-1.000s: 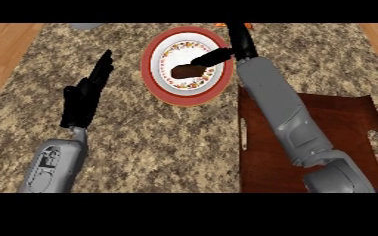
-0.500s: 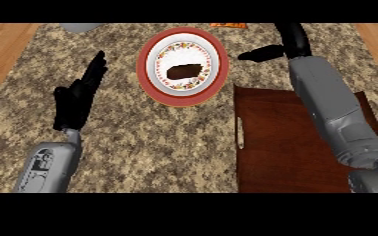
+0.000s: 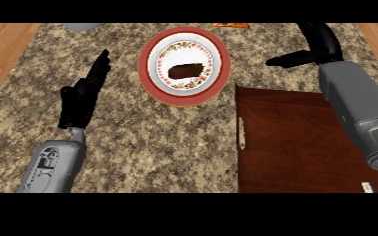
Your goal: Pick the sweet potato from the tray and place it in the plate
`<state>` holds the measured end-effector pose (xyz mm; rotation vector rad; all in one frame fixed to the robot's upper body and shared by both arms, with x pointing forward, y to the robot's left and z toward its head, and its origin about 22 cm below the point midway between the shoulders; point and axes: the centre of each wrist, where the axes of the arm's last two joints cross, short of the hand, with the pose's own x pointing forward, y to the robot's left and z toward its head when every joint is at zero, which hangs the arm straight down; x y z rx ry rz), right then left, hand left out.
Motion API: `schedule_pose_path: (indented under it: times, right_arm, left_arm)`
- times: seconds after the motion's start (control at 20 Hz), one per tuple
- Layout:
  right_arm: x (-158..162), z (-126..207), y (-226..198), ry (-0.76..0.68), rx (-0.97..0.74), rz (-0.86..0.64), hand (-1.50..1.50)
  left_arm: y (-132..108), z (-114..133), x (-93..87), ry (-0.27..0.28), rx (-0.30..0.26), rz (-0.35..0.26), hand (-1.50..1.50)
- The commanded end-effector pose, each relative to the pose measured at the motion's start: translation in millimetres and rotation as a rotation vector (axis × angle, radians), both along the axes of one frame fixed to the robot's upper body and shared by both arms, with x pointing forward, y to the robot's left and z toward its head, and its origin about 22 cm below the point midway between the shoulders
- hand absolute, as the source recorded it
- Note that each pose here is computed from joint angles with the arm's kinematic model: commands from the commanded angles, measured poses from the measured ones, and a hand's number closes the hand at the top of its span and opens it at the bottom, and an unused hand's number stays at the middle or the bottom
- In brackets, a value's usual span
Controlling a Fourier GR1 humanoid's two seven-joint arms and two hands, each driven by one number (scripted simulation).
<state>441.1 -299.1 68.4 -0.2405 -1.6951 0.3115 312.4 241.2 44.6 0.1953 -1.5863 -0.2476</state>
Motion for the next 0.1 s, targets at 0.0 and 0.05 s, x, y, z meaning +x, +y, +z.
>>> schedule_pose_path:
  times: [0.0, 0.05]
  right_arm:
    - [-7.3, -1.7, -25.6, 0.001, -0.013, -0.02, -1.5]
    - [-5.3, 0.8, -22.5, -0.007, -0.004, -0.006, -1.5]
  left_arm:
    - [-1.1, 8.8, 0.2, 0.0, -0.001, -0.008, 0.0]
    - [-3.9, 6.5, 6.6, 0.007, -0.016, -0.019, 0.0]
